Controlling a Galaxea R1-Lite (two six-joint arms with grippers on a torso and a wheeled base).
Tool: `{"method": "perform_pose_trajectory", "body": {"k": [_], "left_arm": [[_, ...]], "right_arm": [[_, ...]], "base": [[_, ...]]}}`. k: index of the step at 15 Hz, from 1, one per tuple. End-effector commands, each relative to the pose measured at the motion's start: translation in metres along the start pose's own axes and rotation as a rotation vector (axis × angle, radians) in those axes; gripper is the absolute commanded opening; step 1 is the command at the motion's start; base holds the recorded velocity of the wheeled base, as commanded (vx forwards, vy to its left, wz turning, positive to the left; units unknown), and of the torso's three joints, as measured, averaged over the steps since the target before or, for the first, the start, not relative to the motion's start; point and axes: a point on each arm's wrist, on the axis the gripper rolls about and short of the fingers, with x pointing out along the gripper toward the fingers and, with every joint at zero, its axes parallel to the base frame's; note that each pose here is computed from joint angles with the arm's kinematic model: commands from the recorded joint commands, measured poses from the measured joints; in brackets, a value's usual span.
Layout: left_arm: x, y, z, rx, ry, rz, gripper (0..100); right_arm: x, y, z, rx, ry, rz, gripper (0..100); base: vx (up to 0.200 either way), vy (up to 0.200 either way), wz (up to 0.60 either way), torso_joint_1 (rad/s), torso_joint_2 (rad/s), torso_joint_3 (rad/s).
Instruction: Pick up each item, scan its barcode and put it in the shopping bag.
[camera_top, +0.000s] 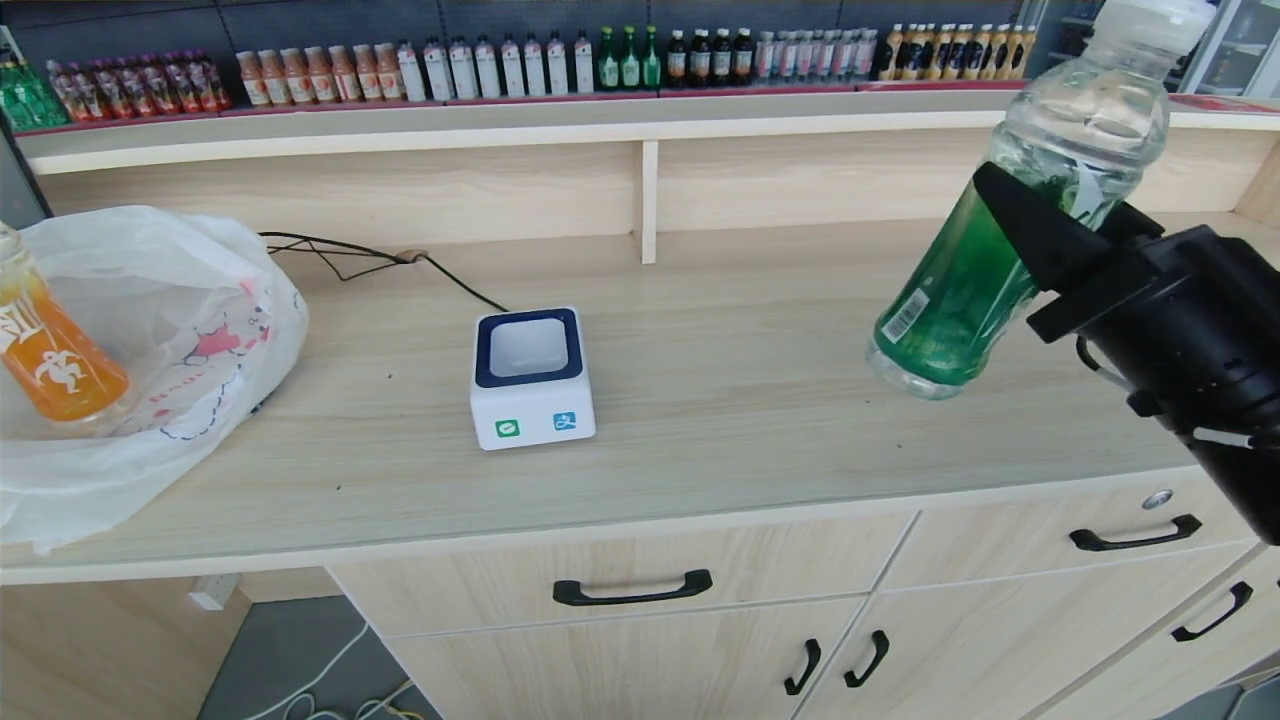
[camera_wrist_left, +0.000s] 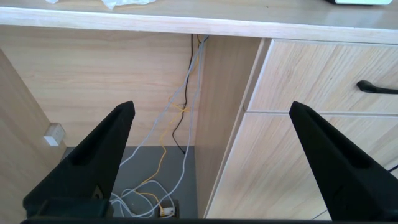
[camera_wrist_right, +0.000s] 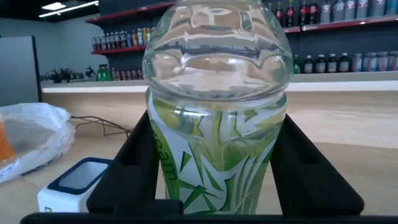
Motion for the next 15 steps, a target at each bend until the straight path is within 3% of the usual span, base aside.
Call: {"method": "perform_pose_trajectory", "body": {"k": [1, 5, 9, 12, 15], "left_arm": [[0.000, 0.000, 0.000, 0.000, 0.000, 0.000, 100], [0.000, 0.000, 0.000, 0.001, 0.000, 0.000, 100], [0.000, 0.000, 0.000, 0.001, 0.000, 0.000, 100], [0.000, 0.000, 0.000, 0.001, 0.000, 0.000, 100], [0.000, 0.000, 0.000, 0.004, 0.000, 0.000, 100]], "right_arm": [[-0.012, 0.011, 0.020, 0.039, -0.044, 0.057, 0], [-0.029, 0.015, 0.015, 0.127, 0.019, 0.186, 0], [-0.050, 0.019, -0.003, 0.232, 0.143, 0.267, 0], [-0.054, 0.026, -0.003, 0.337, 0.182, 0.380, 0], [-0.052, 0.032, -0.005, 0.432, 0.205, 0.409, 0]], "base": [[0.000, 0.000, 0.00, 0.000, 0.00, 0.000], [0.000, 0.000, 0.00, 0.000, 0.00, 0.000], [0.000, 0.000, 0.00, 0.000, 0.00, 0.000], [0.000, 0.000, 0.00, 0.000, 0.00, 0.000], [0.000, 0.000, 0.00, 0.000, 0.00, 0.000]]}}
